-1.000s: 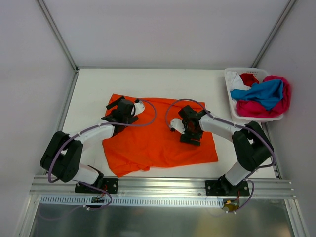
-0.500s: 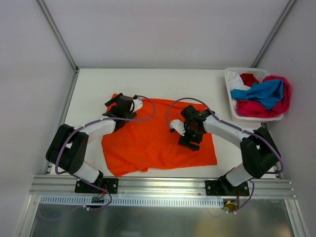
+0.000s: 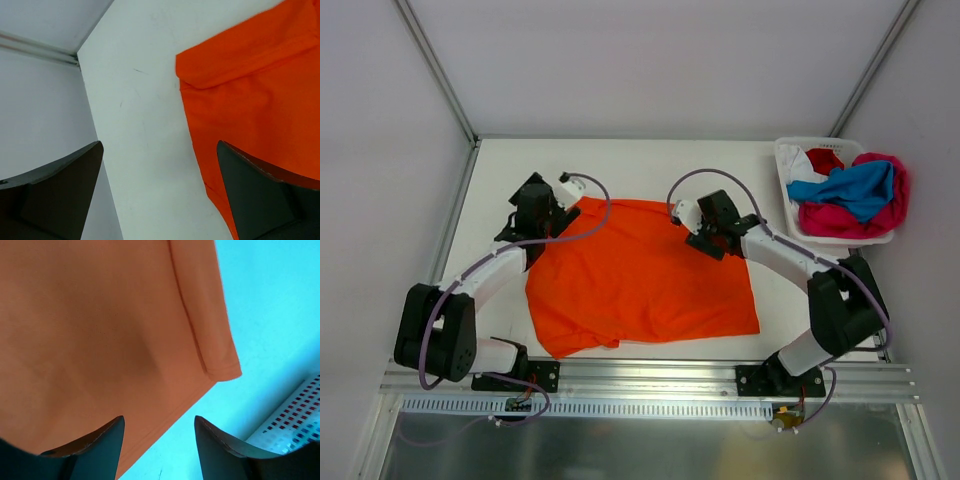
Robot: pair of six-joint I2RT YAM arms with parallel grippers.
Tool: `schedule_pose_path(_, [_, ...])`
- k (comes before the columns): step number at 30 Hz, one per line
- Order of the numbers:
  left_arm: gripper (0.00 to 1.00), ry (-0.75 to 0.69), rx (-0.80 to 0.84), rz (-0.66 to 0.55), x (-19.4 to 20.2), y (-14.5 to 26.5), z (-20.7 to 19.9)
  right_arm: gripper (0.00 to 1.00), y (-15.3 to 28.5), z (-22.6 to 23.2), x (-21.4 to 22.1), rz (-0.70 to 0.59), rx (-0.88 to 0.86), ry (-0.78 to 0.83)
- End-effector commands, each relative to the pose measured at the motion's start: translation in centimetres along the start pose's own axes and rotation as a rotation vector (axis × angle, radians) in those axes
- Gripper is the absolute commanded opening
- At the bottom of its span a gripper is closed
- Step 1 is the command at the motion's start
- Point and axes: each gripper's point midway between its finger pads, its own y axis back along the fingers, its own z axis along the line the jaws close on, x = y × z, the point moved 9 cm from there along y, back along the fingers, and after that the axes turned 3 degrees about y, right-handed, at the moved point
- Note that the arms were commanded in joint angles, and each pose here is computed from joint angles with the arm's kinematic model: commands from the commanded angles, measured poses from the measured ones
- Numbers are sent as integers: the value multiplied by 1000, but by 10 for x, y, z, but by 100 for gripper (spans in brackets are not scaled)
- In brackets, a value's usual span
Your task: Fold and stack the t-shirts
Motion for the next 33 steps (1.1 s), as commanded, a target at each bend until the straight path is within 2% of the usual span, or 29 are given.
schedule_pose_path(1, [99,-127,74,-132,9,-1,-23,61,-16,-15,-8,26,85,26])
schedule_pose_path(3, [99,-210,57,-206,12,1,-35,61,-27,-18,-9,42,77,19])
schedule_pose_path(6, [99,-289,49,-209,18,-5,-47,61,-35,-23,-7,58,74,-4])
schedule_pose_path(14, [99,-317,-96,-273,19,-23,-49,59,-46,-39,1,101,119,-27])
schedule_pose_path(20, [99,-346,-134,-262,15,-35,-49,57,-52,-55,4,136,178,4])
schedule_pose_path(33, [99,-364,-149,-207,3,-67,-50,56,-71,-61,-4,152,155,29])
